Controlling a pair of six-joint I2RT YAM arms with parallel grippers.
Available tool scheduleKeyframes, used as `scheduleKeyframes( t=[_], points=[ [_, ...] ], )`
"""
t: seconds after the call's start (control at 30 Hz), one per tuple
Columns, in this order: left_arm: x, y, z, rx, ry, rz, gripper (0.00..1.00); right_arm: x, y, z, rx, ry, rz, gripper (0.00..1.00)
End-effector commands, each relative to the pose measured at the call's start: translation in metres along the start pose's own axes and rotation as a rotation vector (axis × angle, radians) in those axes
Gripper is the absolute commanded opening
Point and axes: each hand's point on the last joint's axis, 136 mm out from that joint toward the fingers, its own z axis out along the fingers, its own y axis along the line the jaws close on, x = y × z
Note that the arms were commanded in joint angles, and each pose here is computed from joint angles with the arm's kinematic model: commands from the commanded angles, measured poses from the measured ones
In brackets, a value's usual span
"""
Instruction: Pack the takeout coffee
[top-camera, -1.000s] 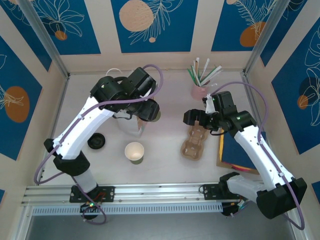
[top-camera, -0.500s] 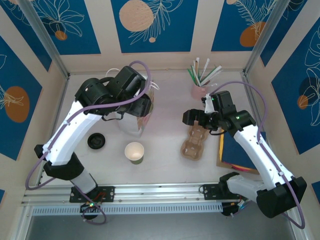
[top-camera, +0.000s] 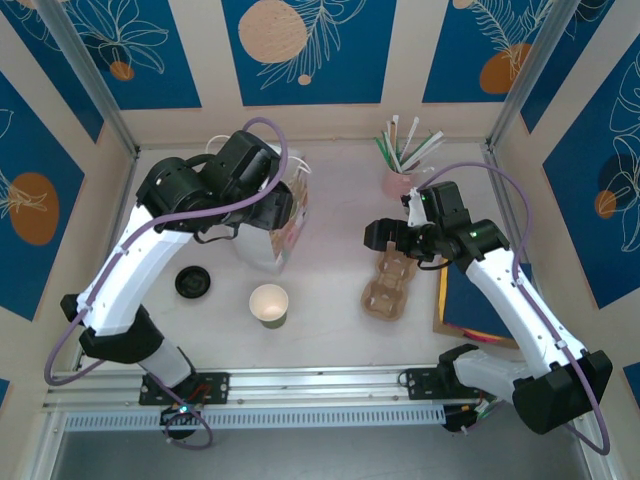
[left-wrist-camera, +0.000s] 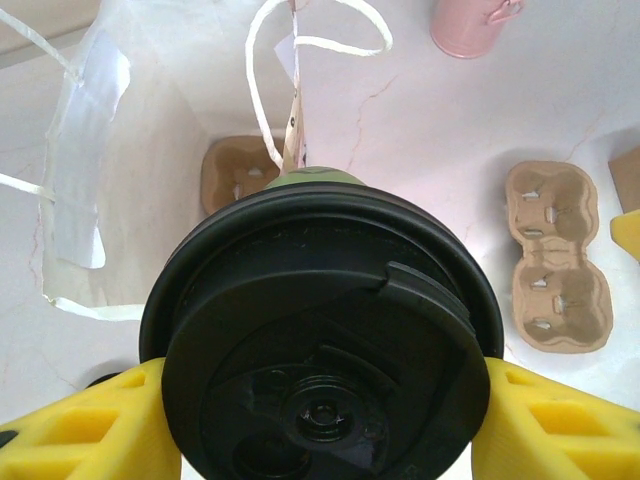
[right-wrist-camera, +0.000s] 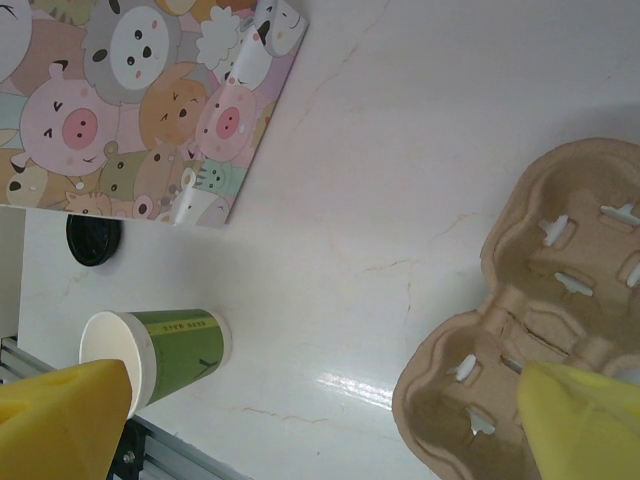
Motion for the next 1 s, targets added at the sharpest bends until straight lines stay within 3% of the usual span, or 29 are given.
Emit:
scheduleKeyframes(
  t=[0.0, 0.27, 0.73, 0.97],
  points=[
    [-0.004, -0.004, -0.01, 0.05, -0.021, -0.004, 0.58, -0.007, 0.008, -0.005, -0.014, -0.016, -0.014, 0.99],
    [-0.011, -0.004, -0.024, 0.087, -0.08, -0.019, 0.58, -0.006, 0.007, -0.006, -0.01, -0.018, -0.014, 0.99],
    [0.003, 0.036, -0.041, -0.062, -0.111, -0.043, 0.56, -0.006, 0.012, -0.004, -0.018, -0.007, -0.023, 0.99],
    [-0.001, 0.044, -0.026, -0.131, -0.087, -0.015, 0.55, -0.006, 0.013, -0.003, -0.013, -0.003, -0.026, 0.99]
  ],
)
